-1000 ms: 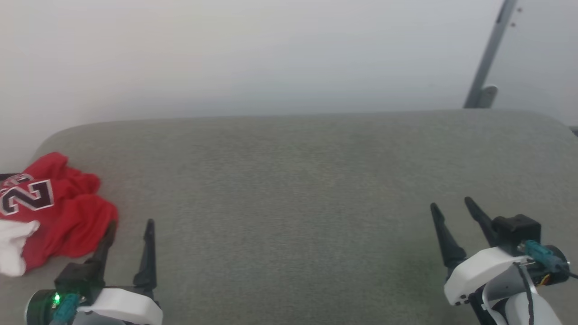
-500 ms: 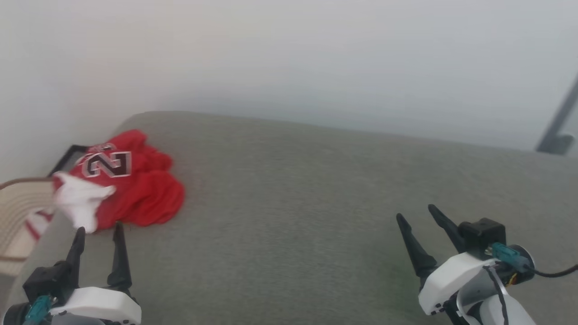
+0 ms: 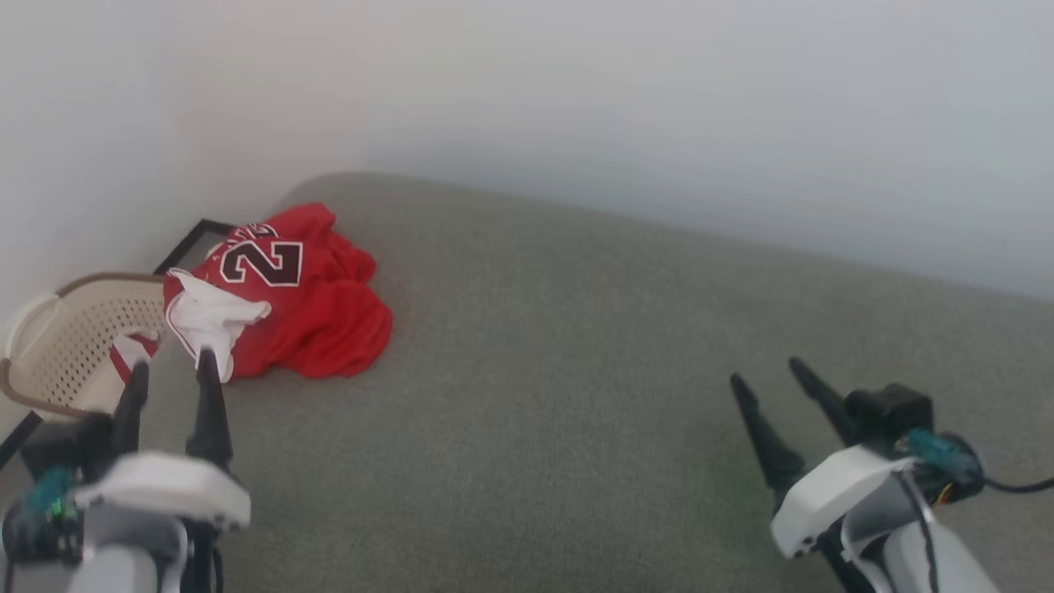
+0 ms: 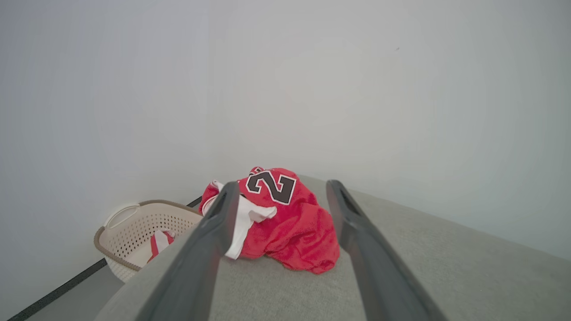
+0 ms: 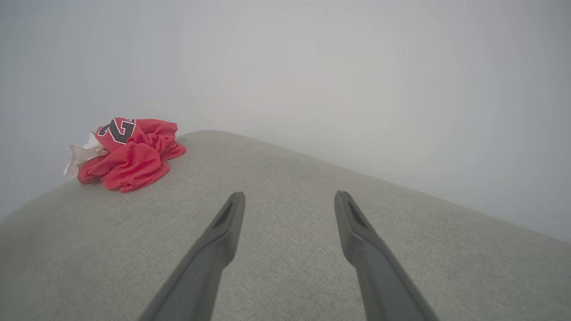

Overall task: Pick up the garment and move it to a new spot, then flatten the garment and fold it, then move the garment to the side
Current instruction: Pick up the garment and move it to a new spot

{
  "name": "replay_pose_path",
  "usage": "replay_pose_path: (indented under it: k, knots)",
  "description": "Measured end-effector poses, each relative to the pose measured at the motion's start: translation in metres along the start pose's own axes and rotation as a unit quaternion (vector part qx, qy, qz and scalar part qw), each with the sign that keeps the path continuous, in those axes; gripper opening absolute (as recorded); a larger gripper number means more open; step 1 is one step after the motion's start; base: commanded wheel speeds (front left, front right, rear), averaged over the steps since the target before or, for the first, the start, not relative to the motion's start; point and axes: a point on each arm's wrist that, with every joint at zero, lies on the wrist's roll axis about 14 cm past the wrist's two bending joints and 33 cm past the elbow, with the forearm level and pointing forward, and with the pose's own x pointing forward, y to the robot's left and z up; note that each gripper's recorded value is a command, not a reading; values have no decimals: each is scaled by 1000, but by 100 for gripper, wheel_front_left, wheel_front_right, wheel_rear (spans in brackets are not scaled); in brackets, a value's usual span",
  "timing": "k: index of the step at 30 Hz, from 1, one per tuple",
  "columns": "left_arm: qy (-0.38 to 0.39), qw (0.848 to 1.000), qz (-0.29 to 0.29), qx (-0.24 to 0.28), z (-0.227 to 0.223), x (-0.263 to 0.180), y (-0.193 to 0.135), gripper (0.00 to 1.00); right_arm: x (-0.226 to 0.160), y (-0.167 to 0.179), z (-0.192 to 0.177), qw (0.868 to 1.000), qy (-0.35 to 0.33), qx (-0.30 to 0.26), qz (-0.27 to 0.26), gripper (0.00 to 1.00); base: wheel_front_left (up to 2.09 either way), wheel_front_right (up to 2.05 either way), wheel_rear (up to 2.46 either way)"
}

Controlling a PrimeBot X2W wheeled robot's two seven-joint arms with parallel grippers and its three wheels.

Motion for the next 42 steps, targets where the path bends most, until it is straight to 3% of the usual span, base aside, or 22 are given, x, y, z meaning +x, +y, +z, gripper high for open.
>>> replay_pose_path:
  k: [11,20,26,32,36,39,40,42]
  knots:
    - [53,998,-24,31,-4,91,-22,100,28,-46,0,1000,3,-16,-23,100,0,0,0]
    - [188,981,-3,52,-82,156,-32,100,43,-90,-31,998,36,-13,-51,100,0,0,0]
    - [316,945,24,78,-151,166,-28,100,42,-115,-55,995,64,-12,-73,100,0,0,0]
    - [441,892,54,83,-211,151,-25,100,38,-134,-74,992,89,-13,-89,100,0,0,0]
    - [474,875,65,79,-225,151,-24,100,36,-142,-81,990,97,-14,-97,100,0,0,0]
    - [476,873,68,81,-228,152,-25,100,36,-144,-82,990,100,-17,-99,100,0,0,0]
    - [477,873,69,79,-228,152,-25,87,36,-144,-82,990,99,-18,-98,100,0,0,0]
    - [465,879,68,78,-225,154,-25,0,37,-143,-80,990,98,-18,-99,100,0,0,0]
